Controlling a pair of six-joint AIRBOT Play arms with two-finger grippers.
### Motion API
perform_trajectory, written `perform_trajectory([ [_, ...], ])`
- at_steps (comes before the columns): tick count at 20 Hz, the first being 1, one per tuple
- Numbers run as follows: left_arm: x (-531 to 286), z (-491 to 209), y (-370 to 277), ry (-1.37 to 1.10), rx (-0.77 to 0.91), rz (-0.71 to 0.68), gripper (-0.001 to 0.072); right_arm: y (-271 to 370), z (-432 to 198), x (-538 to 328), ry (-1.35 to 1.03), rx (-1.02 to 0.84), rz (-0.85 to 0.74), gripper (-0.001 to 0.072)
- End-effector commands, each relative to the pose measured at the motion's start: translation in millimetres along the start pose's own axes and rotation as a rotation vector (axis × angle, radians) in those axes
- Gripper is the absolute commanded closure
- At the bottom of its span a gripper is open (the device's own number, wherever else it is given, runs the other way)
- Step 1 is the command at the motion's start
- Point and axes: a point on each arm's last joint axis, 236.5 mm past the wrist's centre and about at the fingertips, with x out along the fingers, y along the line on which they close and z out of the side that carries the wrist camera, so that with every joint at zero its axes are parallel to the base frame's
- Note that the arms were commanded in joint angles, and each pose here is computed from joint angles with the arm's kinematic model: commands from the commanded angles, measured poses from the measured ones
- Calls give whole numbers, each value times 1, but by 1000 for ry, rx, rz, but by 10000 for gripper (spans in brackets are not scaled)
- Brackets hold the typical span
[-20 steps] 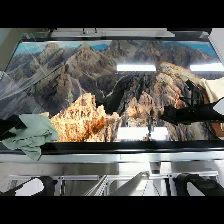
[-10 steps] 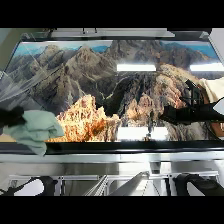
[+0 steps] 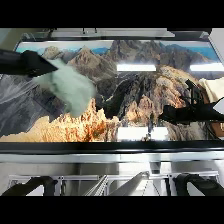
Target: Fold the shirts.
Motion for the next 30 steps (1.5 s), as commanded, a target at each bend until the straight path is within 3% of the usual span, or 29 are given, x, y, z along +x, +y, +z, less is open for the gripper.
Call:
perform_trajectory([
  [1,22,-8,-63,50,97,-128,693,0,0,0,1,1,2,697],
  [4,60,-23,-64,148,84,-161,688,0,0,0,1,1,2,697],
  [7,85,-29,-45,205,19,-151,33,0,-5,0,20,-1,1,688],
  [8,87,-30,-35,216,-7,-141,-11,0,-9,0,37,-16,1,686],
  [9,85,-30,-23,226,-27,-124,-11,-1,-11,0,47,-28,-2,614],
  [10,81,-34,-11,251,-64,-111,-10,-2,-12,0,50,-31,-9,342],
  [11,77,-41,-2,284,-100,-102,-10,-3,-12,0,49,-32,-10,230],
  [17,89,-181,7,567,-302,-86,-9,-44,40,-8,-88,-31,-89,233],
  [21,123,-274,-9,612,-347,-47,0,-94,71,-5,-78,46,-127,232],
  [26,169,-310,-40,580,-405,-102,1,-114,76,24,4,46,-98,232],
  [30,202,-326,-51,657,-346,-99,1,-116,79,37,28,22,-66,233],
])
